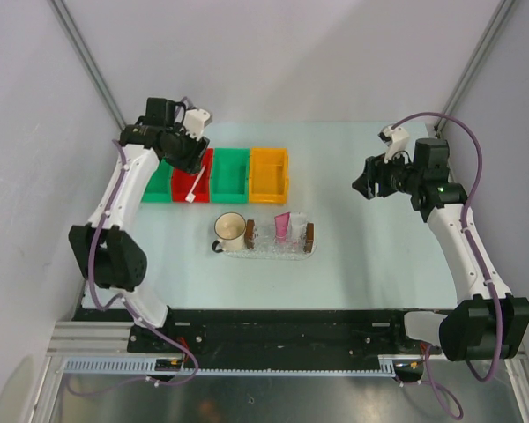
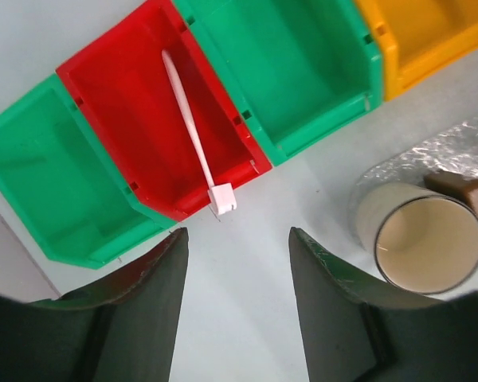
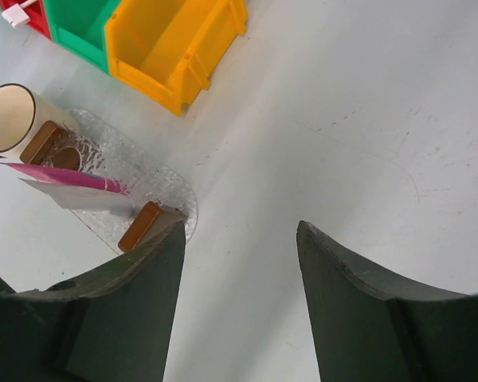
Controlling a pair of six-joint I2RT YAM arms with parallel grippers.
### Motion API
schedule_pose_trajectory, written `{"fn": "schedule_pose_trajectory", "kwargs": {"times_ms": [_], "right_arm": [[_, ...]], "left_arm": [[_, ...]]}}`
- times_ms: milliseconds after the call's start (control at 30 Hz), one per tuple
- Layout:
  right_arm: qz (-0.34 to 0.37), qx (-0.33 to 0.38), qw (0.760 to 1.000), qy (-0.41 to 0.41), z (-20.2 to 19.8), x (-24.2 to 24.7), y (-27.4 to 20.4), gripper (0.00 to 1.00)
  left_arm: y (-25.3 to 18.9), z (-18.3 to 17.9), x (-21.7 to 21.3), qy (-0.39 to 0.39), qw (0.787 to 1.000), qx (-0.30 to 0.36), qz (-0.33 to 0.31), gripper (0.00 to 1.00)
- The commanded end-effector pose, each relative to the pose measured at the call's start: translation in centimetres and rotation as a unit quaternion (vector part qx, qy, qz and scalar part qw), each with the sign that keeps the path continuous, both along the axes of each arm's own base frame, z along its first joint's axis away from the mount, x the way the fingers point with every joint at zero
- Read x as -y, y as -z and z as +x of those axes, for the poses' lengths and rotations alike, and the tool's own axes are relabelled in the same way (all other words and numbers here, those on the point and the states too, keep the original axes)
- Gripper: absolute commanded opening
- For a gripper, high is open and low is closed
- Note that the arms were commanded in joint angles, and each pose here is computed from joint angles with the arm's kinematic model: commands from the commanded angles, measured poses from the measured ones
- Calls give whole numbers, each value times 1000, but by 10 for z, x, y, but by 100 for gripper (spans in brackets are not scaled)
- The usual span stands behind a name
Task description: Prepare toiletry sets of a toothbrush and toothpaste on the tray
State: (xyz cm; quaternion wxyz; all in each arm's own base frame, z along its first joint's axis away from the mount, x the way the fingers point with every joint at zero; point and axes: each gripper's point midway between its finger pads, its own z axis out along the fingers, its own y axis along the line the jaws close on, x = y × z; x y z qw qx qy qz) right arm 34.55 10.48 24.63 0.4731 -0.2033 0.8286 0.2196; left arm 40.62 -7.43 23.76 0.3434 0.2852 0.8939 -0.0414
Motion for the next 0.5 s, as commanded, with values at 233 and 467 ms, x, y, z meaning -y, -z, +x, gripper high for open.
{"fn": "schedule_pose_trajectory", "kwargs": {"times_ms": [233, 467], "right_arm": [[-13, 13, 1000, -3, 0, 2, -2, 62], [-13, 11, 1000, -4, 0, 2, 0, 62]], "left_arm": [[67, 54, -37, -53, 998, -39, 10, 58], [105, 63, -44, -54, 995, -76, 22, 56]]}}
